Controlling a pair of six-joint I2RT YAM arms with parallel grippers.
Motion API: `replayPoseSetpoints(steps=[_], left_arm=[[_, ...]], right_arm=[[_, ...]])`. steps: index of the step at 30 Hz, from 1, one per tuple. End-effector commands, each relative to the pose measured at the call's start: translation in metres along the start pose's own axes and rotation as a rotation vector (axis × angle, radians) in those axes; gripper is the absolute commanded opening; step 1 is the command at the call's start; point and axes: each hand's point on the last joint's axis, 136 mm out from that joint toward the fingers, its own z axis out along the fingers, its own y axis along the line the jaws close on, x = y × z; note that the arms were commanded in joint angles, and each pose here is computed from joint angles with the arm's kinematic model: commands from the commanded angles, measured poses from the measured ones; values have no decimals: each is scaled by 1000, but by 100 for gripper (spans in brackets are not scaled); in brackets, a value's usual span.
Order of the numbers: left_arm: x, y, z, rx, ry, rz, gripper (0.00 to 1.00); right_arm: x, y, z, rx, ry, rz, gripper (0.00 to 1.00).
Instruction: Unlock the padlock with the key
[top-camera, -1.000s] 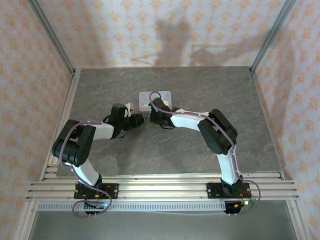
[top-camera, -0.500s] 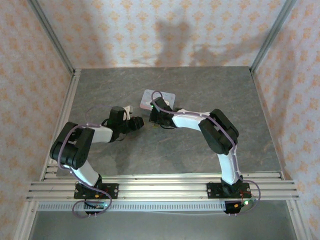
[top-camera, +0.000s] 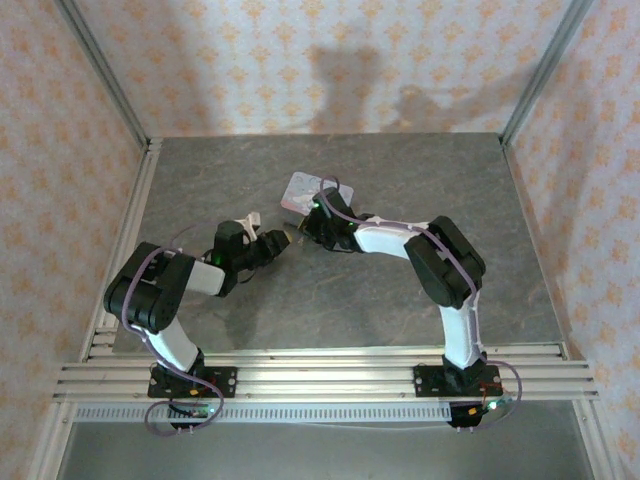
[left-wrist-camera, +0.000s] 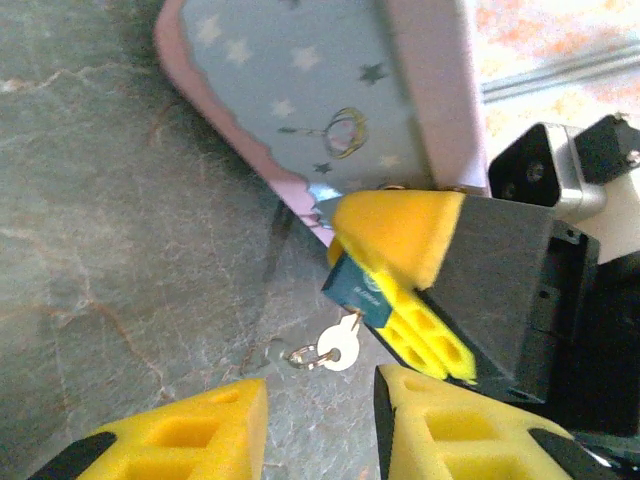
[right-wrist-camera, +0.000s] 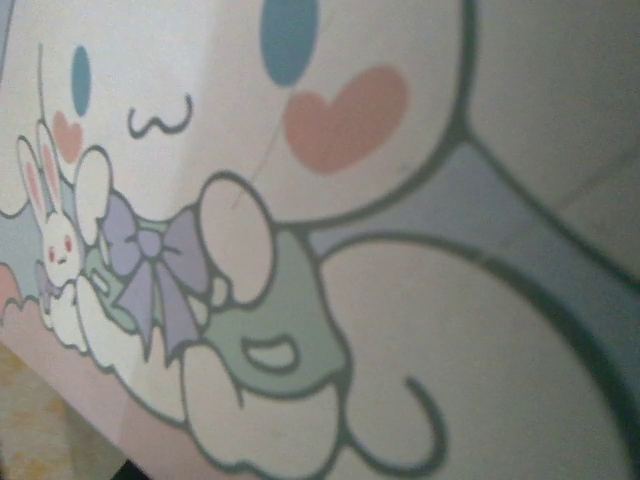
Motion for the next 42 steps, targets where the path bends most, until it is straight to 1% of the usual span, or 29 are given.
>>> replayPoseSetpoints(steps=[1,4,8,12,15,20,30,36,42], left_arm=[[-14,-3,-7,1,-77,-89,34],[-14,-3,-9,-12,-87,-134,34],[-11,-9,-2,21,-80,-199,34],[-11,-21,11,93,-80,-263,28],[-11,-23,19,130,-91,-306,27],[-12,-22,22,126,-105,-311,22],[-17,-24,22,142,-131,-339,23],[-19,-21,21,141,-146,-350,27],[-18,-21,23,152,-144,-357,25]], right_arm=[[3,20,-9,-93,26,95,0],[3,20,-8,-110,27,128,0],[4,20,-7,-113,27,140,0],[2,19,-8,-109,18,150,0],[2,17,-7,-104,15,158,0],[4,14,-5,-100,20,169,0],[8,10,-1,-99,33,186,0],[8,7,0,-96,35,191,0],[9,9,0,-105,38,197,0]])
